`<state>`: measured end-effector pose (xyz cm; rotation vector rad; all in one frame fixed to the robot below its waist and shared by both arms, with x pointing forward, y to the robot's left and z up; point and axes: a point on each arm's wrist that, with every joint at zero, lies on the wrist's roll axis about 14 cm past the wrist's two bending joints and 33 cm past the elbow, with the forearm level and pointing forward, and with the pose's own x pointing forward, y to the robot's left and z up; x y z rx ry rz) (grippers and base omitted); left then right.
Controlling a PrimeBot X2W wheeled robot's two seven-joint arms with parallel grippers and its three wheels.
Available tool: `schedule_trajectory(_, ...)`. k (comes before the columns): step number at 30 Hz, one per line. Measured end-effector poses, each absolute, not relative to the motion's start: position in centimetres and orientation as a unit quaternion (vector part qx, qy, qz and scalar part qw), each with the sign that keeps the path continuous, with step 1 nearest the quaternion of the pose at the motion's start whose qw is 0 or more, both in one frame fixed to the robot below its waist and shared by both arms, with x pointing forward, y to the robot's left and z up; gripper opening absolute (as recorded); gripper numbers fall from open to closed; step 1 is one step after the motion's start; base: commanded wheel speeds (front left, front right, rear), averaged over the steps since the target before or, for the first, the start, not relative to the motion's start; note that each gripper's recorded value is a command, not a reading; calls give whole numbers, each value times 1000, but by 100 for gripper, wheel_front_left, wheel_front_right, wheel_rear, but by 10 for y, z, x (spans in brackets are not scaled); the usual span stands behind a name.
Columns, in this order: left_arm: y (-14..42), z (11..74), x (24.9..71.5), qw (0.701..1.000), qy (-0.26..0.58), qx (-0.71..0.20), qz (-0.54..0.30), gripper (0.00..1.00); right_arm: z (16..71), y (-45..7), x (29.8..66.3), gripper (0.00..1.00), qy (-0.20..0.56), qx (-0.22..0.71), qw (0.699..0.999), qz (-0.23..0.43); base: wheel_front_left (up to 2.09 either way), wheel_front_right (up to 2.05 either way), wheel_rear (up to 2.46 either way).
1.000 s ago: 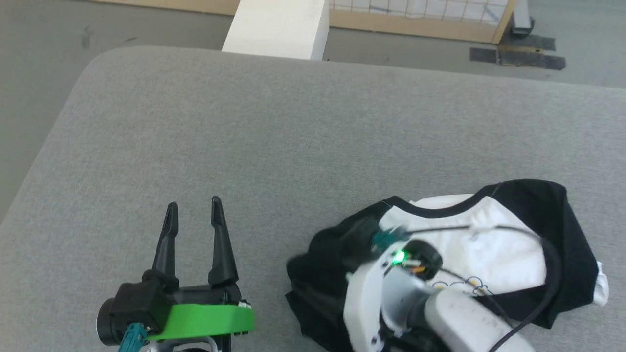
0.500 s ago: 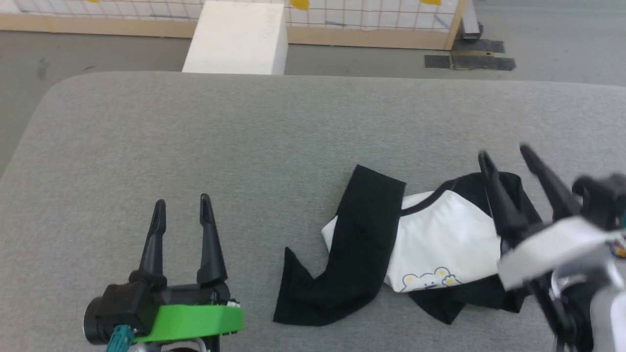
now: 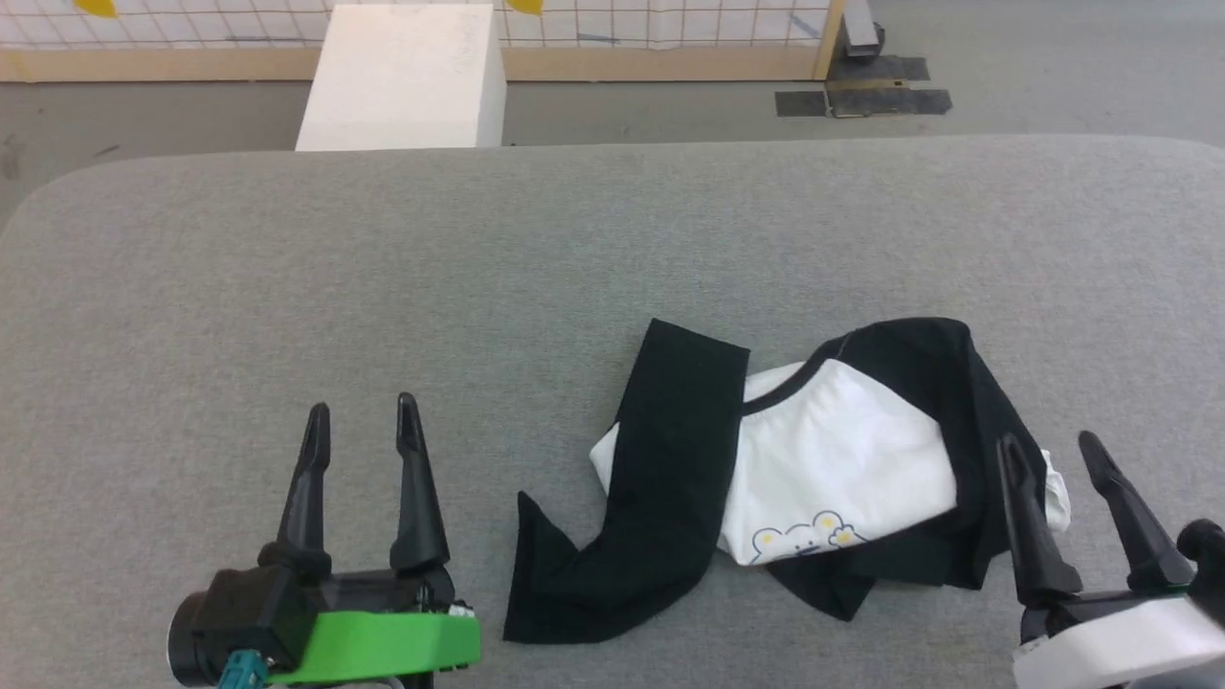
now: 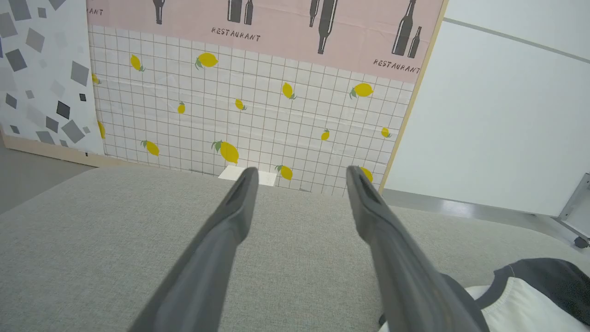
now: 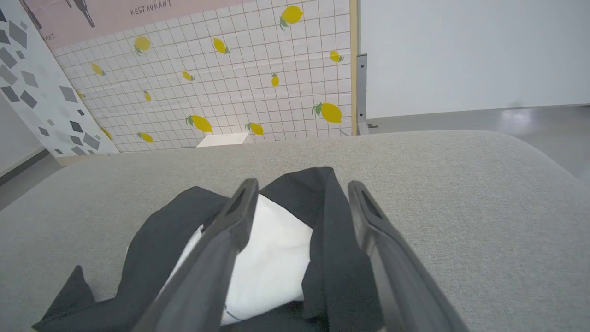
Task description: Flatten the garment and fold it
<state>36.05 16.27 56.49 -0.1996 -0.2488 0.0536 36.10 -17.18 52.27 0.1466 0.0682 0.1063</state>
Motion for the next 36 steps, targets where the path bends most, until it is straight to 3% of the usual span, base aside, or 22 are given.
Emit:
schedule_trajectory(8, 128, 561, 358, 988, -114, -95, -54, 100, 534, -197, 361, 100, -2, 53, 998, 16, 0, 0, 0)
schedule_trajectory(15, 75, 513, 356, 976, 26, -10, -214, 100, 537, -208, 368, 100, -7, 47, 999, 1, 0, 0, 0)
schedule_trajectory(23, 45, 435, 341, 926, 212, 54, -307, 100, 535, -210, 380, 100, -8, 48, 999, -3, 0, 0, 0)
schedule_trajectory(31, 35, 387, 331, 885, 298, 92, -345, 100, 527, -210, 386, 100, 0, 51, 999, -4, 0, 0, 0)
schedule_trajectory(32, 35, 387, 332, 885, 297, 96, -347, 13, 528, -210, 386, 100, 0, 51, 999, -5, 0, 0, 0)
schedule_trajectory(33, 35, 387, 335, 885, 292, 99, -348, 0, 528, -211, 386, 100, 0, 51, 999, -5, 0, 0, 0)
schedule_trajectory(36, 37, 399, 346, 901, 266, 76, -333, 0, 530, -213, 384, 100, -3, 51, 999, -8, 0, 0, 0)
